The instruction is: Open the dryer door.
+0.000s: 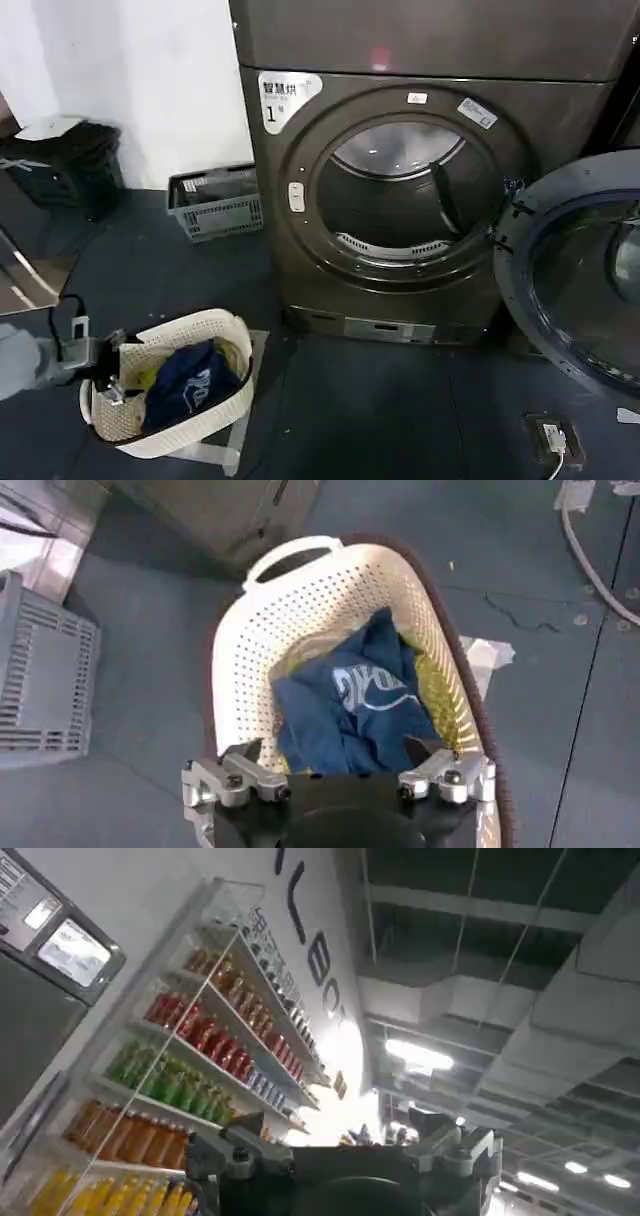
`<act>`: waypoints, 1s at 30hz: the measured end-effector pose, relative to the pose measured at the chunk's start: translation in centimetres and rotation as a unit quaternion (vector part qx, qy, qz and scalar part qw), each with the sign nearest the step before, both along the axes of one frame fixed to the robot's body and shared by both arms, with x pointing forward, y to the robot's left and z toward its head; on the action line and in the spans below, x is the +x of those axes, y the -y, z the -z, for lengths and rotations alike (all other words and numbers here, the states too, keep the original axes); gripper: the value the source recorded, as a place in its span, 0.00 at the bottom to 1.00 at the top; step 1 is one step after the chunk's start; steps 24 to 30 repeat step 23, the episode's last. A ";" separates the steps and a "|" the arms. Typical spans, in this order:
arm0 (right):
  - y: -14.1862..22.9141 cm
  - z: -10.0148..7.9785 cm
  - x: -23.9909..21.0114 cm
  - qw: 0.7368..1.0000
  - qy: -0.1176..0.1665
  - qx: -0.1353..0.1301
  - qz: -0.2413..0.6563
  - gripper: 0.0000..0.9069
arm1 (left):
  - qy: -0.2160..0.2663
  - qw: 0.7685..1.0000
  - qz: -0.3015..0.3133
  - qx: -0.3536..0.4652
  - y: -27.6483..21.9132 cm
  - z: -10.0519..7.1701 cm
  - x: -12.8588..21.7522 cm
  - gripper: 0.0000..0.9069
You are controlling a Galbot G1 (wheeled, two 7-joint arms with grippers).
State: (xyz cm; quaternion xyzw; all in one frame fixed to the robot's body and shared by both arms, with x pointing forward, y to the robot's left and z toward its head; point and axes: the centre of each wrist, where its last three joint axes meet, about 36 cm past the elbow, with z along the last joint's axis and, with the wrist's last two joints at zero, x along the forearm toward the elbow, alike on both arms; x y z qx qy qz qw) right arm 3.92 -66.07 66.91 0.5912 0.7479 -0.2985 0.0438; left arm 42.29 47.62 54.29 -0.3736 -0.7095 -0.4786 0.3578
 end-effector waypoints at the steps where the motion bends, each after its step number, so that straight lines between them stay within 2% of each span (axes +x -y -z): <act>1: 0.0 0.0 0.0 1.000 -0.001 0.000 0.000 1.00 | 0.000 1.000 -0.002 0.001 -0.2 0.0 0.0 1.00; 30: -0.4 -0.1 -0.7 1.000 -0.003 -0.003 0.007 1.00 | -0.006 1.000 0.021 -0.005 -0.3 0.4 0.2 1.00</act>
